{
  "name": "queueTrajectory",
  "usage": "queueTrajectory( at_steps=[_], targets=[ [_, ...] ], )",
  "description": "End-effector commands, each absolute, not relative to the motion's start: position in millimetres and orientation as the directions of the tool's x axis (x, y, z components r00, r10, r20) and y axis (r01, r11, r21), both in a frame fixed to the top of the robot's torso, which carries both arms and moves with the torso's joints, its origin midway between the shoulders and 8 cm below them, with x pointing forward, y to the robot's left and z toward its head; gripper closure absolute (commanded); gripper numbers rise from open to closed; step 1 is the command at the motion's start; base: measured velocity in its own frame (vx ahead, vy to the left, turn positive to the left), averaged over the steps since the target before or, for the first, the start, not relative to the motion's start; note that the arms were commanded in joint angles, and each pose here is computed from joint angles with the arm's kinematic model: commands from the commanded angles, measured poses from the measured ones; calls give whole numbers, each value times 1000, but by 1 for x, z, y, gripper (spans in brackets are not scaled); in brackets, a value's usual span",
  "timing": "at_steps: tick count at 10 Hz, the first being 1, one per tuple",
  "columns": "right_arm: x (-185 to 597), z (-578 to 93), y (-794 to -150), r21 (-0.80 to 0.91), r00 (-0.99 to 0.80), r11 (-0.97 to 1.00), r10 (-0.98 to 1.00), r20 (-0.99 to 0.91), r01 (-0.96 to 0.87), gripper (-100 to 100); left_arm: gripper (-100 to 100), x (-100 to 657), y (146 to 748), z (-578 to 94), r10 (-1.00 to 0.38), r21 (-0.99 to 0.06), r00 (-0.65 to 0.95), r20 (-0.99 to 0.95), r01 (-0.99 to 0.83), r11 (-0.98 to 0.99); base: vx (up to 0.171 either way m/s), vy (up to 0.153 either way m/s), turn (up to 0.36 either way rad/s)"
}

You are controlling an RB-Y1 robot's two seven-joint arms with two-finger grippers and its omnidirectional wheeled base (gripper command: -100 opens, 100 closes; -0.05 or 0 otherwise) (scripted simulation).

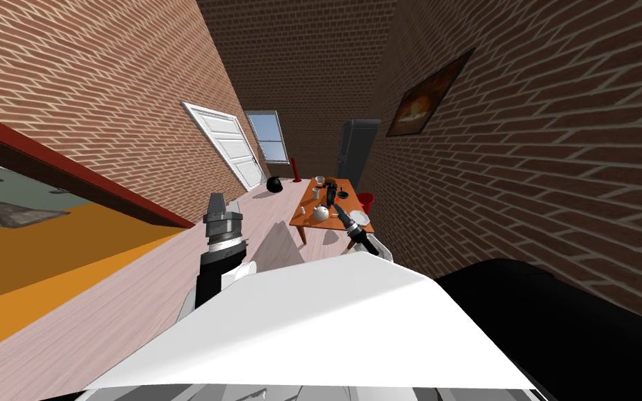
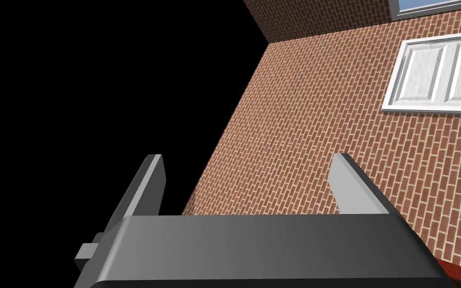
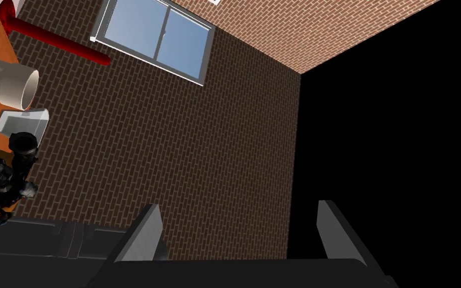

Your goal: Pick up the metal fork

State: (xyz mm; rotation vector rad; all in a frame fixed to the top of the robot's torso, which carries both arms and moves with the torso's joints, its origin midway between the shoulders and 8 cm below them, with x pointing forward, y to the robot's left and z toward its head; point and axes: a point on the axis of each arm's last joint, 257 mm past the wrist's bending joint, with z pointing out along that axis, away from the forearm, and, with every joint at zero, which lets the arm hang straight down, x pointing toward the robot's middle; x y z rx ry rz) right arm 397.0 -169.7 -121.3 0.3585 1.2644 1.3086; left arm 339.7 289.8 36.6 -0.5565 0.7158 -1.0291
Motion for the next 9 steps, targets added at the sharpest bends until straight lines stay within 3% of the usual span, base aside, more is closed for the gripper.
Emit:
queueTrajectory(
  at_steps=[1, 9],
  targets=[
    [399, -137, -169, 802, -253, 339, 826, -504, -492, -100, 0, 340, 290, 37, -905, -712, 330, -267, 566, 416, -42, 34, 66],
    [397, -257, -184, 711, -431, 580, 566, -702, -398, -100, 0, 340, 290, 37, -905, -712, 330, -267, 566, 417, -45, 54, 128]
  ],
)
